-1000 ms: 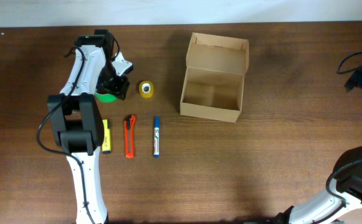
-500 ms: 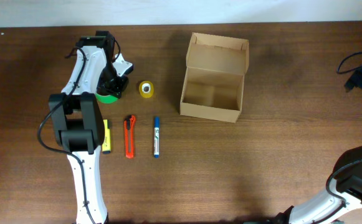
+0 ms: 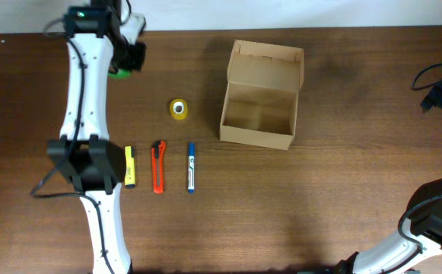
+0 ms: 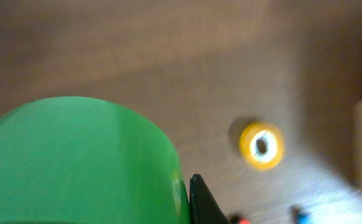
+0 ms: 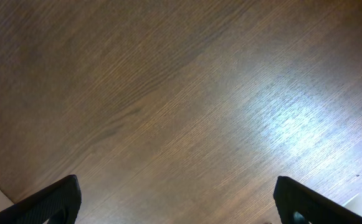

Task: Pack container
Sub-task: 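Carry the green tape with the left gripper over the box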

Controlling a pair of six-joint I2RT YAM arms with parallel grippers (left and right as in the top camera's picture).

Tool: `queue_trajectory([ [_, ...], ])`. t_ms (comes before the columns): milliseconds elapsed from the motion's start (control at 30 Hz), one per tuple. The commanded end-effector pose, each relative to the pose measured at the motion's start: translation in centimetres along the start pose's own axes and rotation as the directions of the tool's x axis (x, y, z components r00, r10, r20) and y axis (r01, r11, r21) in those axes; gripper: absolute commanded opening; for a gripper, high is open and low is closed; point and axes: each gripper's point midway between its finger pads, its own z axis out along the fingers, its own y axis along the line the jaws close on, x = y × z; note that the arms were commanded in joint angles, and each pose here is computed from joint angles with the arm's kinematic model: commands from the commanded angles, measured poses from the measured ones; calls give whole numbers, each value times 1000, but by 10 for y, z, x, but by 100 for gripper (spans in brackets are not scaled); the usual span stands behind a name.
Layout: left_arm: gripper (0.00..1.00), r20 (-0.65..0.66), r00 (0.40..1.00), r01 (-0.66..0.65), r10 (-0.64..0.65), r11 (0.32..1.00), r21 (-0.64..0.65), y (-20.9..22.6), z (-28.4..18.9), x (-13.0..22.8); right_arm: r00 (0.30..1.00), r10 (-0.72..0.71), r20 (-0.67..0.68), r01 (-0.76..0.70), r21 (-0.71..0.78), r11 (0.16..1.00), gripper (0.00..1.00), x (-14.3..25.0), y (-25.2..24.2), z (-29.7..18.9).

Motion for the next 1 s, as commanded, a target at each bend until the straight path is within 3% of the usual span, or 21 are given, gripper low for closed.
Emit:
queue_trajectory([
  [0,1,195,973,128,-126,992,-1,-17,-81,-29,1000,-9,-6,9,-4,1000,99,1,1,1],
  [167,1,218,976,-22,-7,991,129,-82,-115,-25,1000,-9,-9,9,-4,1000,99,2,1,1],
  [333,1,194,962,-238,192,939,247,-160,-119,-7,1000,-9,-9,9,-4,1000,99,2,1,1],
  [433,2,221,919,-380,327,886,265,-202,-123,2,1000,-9,-9,9,-4,1000,99,2,1,1],
  [567,1,263,808,-586,527,765,266,-256,-125,17,1000,-10,-17,10,-3,1000,99,4,1,1],
  [767,2,213,680,-733,702,656,178,-289,-92,30,999,-11,-33,11,0,1000,99,8,0,1],
  [967,1,118,648,-758,753,622,196,-297,-52,49,999,-12,-38,12,1,1000,99,9,0,1],
])
